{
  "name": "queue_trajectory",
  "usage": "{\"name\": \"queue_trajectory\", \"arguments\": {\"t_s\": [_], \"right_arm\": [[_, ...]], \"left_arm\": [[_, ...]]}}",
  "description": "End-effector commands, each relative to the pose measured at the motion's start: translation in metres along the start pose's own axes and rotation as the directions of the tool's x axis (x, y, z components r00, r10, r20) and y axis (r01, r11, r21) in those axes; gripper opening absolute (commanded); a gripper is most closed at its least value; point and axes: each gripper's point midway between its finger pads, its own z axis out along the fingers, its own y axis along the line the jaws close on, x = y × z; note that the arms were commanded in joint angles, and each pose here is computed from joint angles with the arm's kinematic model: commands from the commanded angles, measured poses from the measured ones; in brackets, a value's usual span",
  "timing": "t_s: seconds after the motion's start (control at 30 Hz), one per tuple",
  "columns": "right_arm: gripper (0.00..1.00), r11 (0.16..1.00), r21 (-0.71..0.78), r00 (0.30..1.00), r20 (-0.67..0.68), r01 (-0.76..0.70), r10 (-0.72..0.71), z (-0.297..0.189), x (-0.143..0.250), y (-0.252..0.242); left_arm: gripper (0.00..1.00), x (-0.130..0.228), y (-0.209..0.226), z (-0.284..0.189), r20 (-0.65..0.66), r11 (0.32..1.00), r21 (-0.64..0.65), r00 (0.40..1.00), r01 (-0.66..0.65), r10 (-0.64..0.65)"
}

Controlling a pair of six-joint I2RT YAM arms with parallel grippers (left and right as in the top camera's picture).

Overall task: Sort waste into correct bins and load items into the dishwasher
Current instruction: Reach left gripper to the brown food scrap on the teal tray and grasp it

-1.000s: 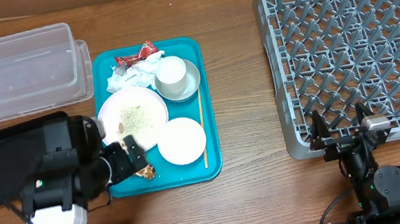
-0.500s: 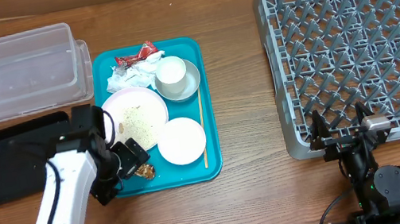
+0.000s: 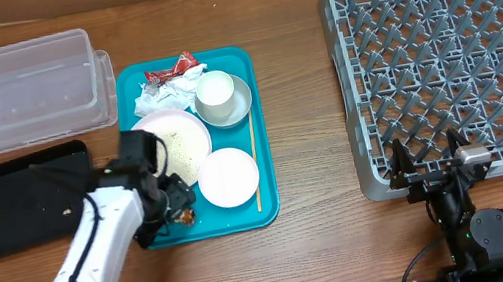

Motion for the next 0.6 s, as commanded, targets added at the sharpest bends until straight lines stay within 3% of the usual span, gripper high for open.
{"name": "queue_trajectory", "arguments": {"t_s": [0.0, 0.17, 0.57], "right_arm": [[1.00, 1.000, 0.010, 1.000, 0.006, 0.006, -0.006, 0.000, 0.001, -0.002], [1.00, 1.000, 0.010, 1.000, 0.006, 0.006, -0.006, 0.000, 0.001, -0.002], [1.00, 1.000, 0.010, 1.000, 0.006, 0.006, -0.006, 0.000, 0.001, -0.002]], "left_arm": [[0.88, 0.009, 0.013, 0.015, 0.016, 0.995, -0.054, 0.997, 0.081, -0.080], [0.79, 0.005, 0.009, 0.027, 0.048, 0.996, -0.012, 0.995, 0.087, -0.087], [0.73, -0.006, -0.002, 0.028, 0.093, 0.995, 0.039, 0.992, 0.087, -0.090]]}}
